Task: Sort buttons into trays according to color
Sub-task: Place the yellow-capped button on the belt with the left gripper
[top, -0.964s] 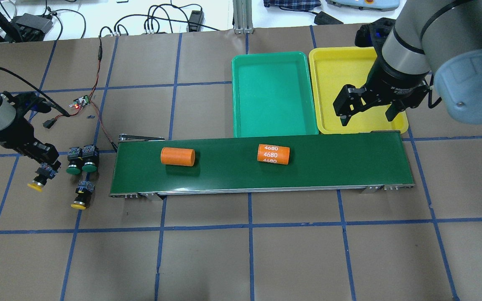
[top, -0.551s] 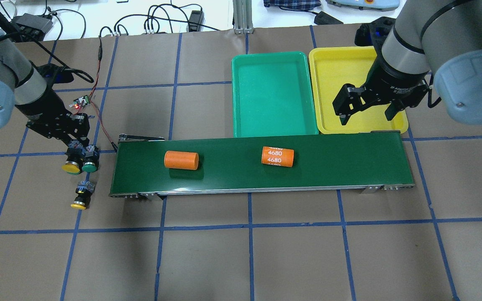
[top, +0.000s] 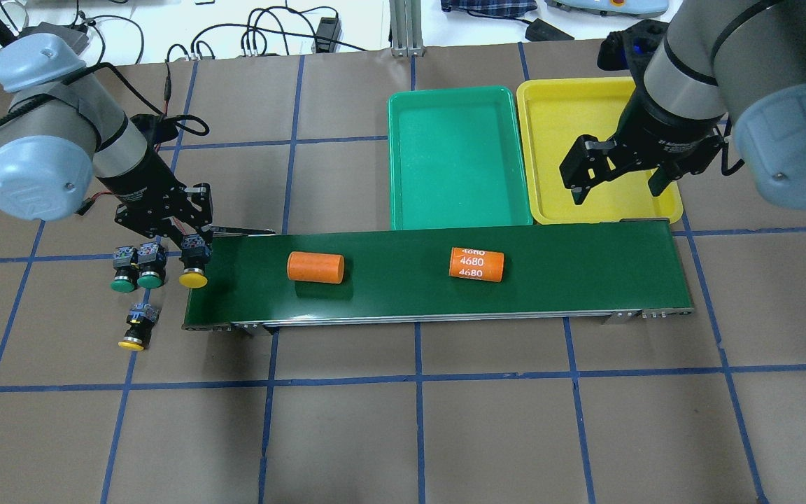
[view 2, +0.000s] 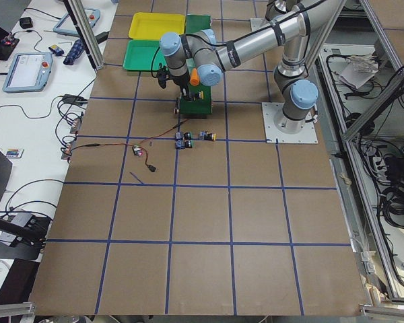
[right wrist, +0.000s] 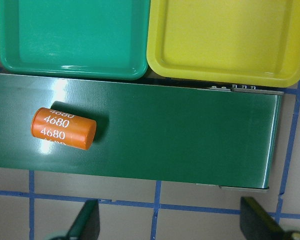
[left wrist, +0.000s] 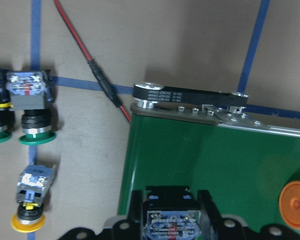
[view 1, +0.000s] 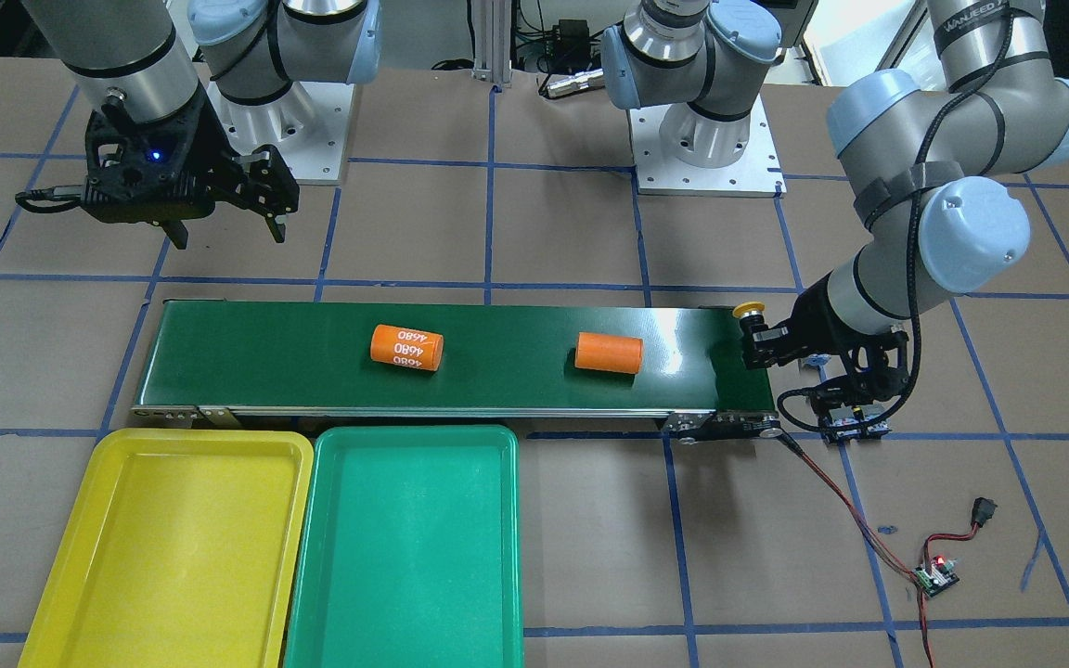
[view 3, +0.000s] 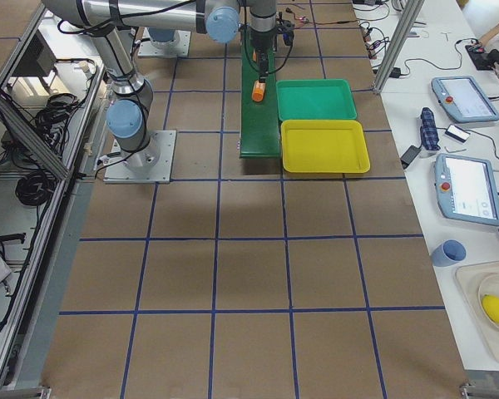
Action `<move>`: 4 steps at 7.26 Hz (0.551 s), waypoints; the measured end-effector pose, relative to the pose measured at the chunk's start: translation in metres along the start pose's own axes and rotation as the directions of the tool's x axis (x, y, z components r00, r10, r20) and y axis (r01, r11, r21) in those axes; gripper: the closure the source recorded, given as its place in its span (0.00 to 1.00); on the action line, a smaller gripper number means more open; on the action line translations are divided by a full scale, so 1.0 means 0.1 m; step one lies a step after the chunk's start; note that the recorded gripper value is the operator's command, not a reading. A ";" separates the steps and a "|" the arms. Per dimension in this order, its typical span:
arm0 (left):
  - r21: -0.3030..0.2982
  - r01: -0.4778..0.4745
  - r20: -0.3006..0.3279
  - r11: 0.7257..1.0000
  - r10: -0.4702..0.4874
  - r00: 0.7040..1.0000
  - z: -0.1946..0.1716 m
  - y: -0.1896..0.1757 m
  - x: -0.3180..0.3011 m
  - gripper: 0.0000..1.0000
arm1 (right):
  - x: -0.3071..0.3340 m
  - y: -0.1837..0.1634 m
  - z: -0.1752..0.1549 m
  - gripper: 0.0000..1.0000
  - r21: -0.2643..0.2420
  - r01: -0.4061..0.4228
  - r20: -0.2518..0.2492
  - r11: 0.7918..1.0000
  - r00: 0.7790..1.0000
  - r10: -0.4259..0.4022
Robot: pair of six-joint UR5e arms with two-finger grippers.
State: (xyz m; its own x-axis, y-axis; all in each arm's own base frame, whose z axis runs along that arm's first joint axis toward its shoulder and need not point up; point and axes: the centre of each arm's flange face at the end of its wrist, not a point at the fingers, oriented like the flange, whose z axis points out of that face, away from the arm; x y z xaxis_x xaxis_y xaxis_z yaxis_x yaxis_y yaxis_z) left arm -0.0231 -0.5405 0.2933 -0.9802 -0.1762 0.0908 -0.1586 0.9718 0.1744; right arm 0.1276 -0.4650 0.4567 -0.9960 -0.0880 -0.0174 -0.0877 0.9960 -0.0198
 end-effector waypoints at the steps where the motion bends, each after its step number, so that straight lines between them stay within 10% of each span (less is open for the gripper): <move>1: 0.007 -0.005 -0.001 1.000 0.005 1.000 0.09 -0.07 0.02 1.00 | 0.00 0.01 -0.03 0.00 0.006 0.000 0.002 1.000 1.000 0.000; 2: 0.012 -0.013 -0.002 1.000 0.013 1.000 0.18 -0.14 0.04 0.94 | -0.01 0.04 -0.05 0.00 0.012 0.000 0.002 1.000 1.000 0.000; 3: 0.017 -0.024 -0.002 1.000 0.024 1.000 0.25 -0.19 0.07 0.06 | -0.01 0.07 -0.10 0.00 0.021 0.000 0.002 1.000 1.000 0.000; 4: 0.017 -0.036 -0.001 0.999 0.036 0.999 0.30 -0.20 0.13 0.00 | -0.02 0.12 -0.16 0.00 0.034 0.002 0.002 0.999 1.000 -0.002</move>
State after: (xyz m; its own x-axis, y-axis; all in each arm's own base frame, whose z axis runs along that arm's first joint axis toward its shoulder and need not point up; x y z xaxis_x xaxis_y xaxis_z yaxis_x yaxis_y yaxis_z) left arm -0.0366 -0.5580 0.2612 -0.9851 -0.1410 0.0982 -0.1250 0.9802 0.1539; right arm 0.1284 -0.4529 0.4725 -0.9958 -0.0897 -0.0199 -0.0885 0.9946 -0.0536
